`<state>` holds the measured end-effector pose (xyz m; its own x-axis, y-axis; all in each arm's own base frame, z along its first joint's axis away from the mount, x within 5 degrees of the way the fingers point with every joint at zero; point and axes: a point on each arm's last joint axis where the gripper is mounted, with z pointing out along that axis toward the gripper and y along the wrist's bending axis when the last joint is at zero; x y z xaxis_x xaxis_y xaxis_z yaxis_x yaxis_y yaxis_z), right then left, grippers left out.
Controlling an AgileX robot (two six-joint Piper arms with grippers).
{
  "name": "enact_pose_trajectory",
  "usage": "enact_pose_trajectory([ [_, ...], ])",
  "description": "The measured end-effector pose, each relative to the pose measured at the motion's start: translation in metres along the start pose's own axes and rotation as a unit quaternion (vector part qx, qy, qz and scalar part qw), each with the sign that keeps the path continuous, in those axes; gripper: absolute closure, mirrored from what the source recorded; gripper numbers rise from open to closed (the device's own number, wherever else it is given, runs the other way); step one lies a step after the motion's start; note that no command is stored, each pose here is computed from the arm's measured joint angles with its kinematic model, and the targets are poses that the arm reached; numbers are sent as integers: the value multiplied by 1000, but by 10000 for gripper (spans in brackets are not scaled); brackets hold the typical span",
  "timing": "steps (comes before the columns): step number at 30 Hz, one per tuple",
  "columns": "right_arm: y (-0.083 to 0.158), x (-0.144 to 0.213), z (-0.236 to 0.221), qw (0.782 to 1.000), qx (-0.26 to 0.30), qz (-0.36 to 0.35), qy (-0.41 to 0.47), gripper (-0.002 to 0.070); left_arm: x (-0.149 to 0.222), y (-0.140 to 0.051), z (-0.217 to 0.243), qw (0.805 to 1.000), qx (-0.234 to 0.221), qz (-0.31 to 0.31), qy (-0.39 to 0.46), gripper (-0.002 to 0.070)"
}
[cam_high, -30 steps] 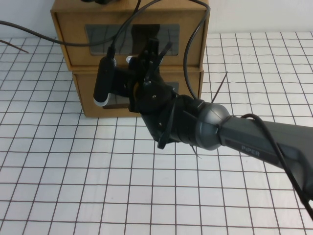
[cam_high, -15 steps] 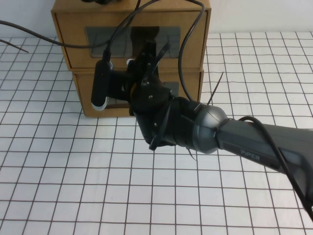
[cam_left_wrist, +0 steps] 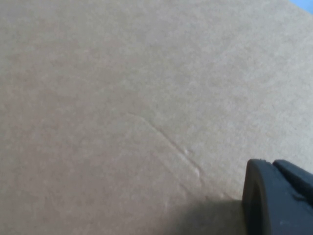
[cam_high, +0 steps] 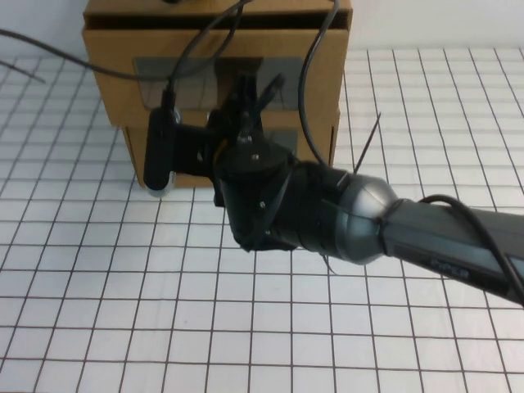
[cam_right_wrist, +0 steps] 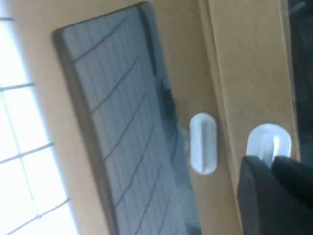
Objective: Open the shoe box
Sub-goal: 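Pull the top drawer of the cardboard box fully open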
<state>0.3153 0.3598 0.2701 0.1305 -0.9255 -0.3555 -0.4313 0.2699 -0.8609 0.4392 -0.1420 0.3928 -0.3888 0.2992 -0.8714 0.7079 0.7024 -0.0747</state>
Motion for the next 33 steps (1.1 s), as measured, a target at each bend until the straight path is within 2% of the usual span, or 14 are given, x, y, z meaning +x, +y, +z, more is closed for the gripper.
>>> enact_pose_trajectory([
  [24, 28, 8, -86, 997, -77, -10, -23, 668, 1, 1, -1, 1000, 6, -14, 0, 677],
  [33, 34, 2, -112, 996, -87, -1, -9, 668, 0, 1, -1, 1000, 8, -16, -2, 677],
])
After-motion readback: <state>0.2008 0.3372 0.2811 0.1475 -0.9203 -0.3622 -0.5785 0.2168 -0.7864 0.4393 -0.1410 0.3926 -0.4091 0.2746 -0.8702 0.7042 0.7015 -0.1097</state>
